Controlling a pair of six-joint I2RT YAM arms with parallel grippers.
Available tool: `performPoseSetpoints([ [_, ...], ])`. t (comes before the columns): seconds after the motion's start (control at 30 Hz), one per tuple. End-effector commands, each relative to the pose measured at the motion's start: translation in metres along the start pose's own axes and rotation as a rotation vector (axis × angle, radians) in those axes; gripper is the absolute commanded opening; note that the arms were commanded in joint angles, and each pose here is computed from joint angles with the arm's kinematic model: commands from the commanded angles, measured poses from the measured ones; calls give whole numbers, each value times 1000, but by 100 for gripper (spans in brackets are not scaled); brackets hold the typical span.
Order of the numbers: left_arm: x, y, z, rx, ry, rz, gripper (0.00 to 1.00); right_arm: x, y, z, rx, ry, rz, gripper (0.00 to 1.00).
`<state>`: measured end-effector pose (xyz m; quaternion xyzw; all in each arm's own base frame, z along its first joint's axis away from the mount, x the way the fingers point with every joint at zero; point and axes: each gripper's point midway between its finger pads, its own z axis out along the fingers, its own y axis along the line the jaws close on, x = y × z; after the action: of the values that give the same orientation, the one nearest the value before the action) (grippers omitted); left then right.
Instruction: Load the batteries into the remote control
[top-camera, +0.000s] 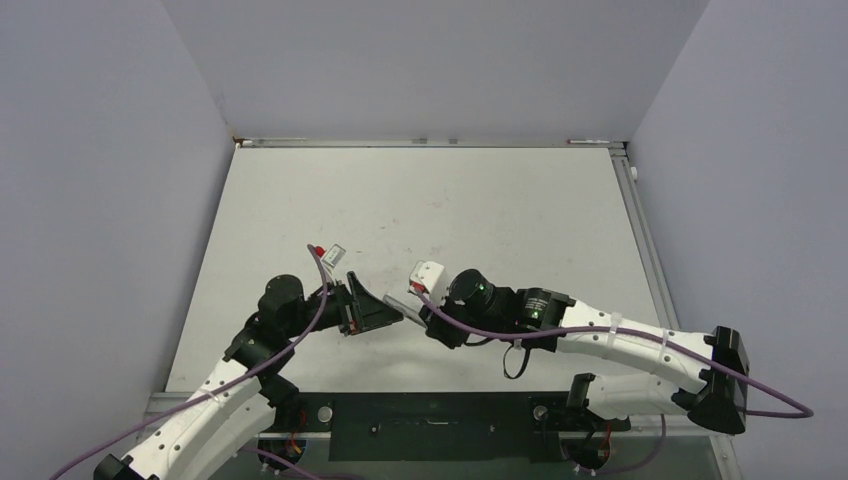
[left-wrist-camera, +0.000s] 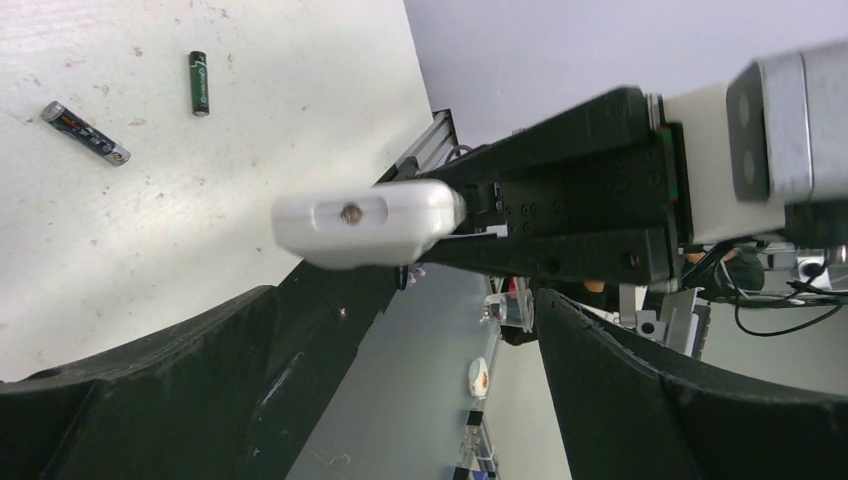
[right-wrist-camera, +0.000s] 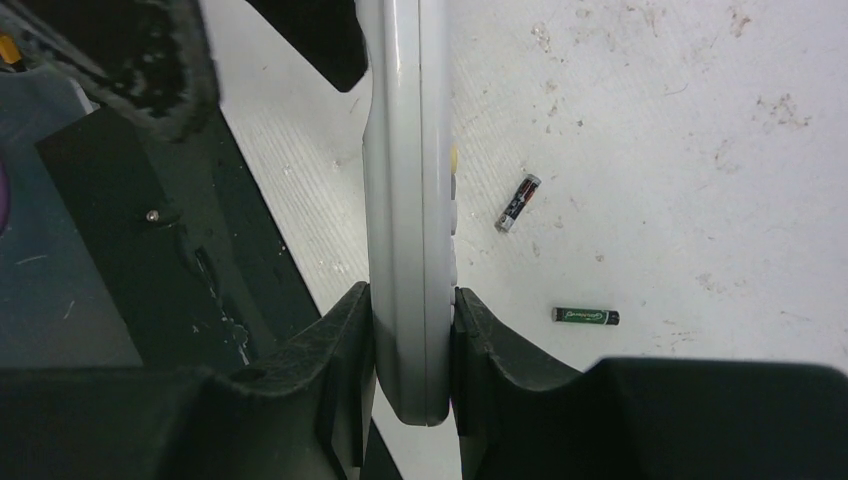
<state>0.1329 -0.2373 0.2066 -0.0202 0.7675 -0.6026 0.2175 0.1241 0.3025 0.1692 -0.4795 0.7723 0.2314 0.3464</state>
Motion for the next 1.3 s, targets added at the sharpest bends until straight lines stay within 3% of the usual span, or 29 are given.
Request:
performPoseSetpoints([
  [0.0,-14,-18,-5,20,-44,107,96,-26,15,-17,-183,-77,49,8],
  [0.3,-14,-23,-7,46,-40,192,96,-31,19,-33,-436,-105,185,9],
  [0.63,-6,-50,-17,126,4,289,96,-31,56,-46,-754,-97,275,9],
  [1.07,18,-62,-27,210,141,325,100,-34,69,-48,-881,-73,321,9],
  [1.27,24,-62,-30,226,168,335,87,-32,71,-44,-892,-48,326,9],
])
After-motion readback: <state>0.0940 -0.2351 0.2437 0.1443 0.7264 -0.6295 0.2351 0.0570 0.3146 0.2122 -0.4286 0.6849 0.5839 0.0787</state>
